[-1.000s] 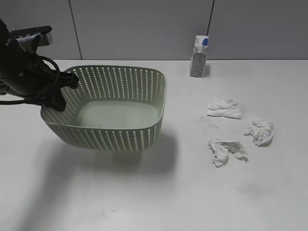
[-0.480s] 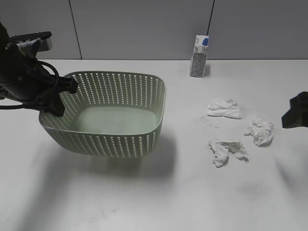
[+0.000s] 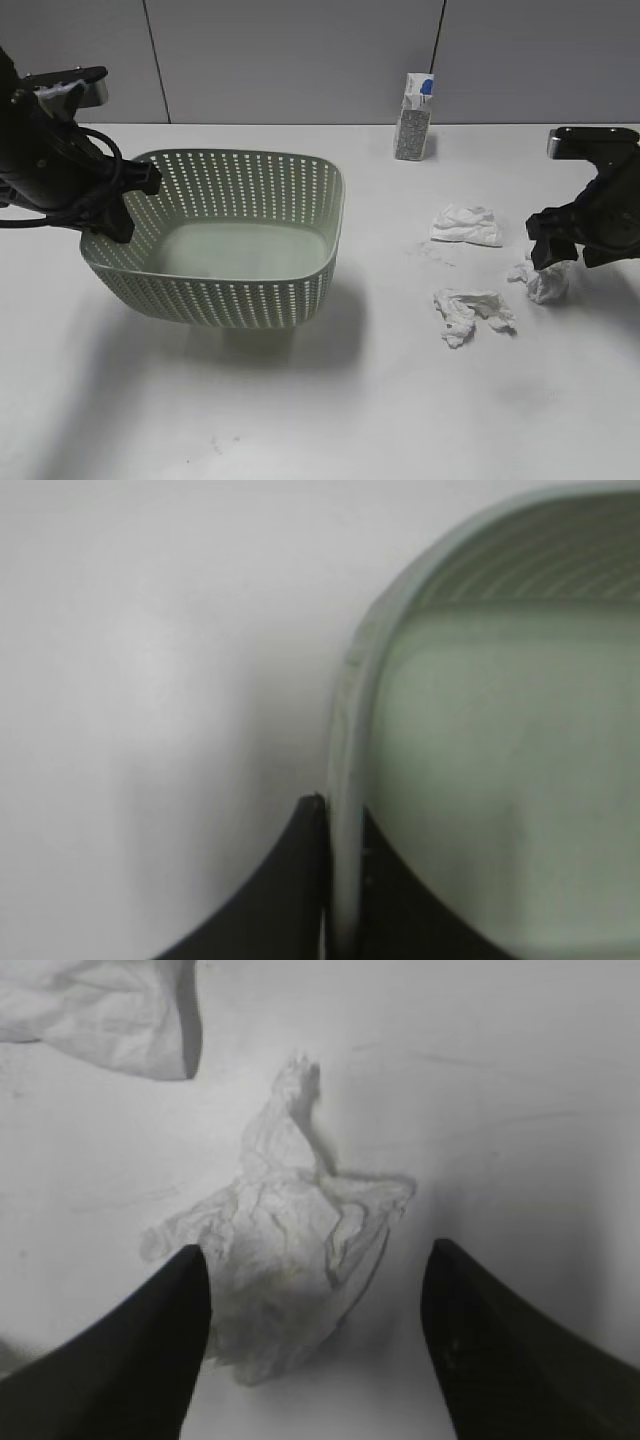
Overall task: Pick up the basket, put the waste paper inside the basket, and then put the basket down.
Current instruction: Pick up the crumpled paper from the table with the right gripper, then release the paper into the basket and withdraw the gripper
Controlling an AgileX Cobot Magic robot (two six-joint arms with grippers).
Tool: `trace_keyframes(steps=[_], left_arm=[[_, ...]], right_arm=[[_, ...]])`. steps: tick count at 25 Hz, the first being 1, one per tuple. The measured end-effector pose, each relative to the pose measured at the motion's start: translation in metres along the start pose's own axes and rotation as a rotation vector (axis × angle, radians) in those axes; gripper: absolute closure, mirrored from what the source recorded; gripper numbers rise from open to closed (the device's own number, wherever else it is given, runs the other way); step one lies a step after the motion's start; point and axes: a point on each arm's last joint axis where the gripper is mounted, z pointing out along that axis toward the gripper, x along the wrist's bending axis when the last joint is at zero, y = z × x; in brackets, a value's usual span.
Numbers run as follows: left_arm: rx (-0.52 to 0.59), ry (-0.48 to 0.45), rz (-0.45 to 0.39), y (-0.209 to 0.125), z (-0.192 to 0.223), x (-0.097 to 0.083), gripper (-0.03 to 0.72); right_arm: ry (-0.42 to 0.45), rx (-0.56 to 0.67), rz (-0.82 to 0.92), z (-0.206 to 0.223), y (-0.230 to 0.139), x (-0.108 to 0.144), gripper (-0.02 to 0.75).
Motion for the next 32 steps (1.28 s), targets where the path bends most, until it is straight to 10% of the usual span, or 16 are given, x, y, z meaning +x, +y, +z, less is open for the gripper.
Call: trace_keyframes(steps=[10,16,19,32], left_arm=[[0.000,0.000,0.000,0.000,0.000,0.000,0.685],[0.000,-0.001,-0.001,0.000,0.000,0.000,0.685],[0.009,0.000,-0.001,-0.001,0.000,0.000,0.685],[0.024,0.006,0.003,-0.002,0.002,0.001,0.685]], right_arm=[[-0.011,0.023,-0.008,0.029,-0.002,-0.002,0.241],[0.000,0.040,-0.002,0.027,-0.003,0.002,0.650],[0.015,0.049,-0.031,0.017,-0.004,0.011,0.703],[0.365,-0.484,-0.419,-0.152,0.007,0.164,0.705]])
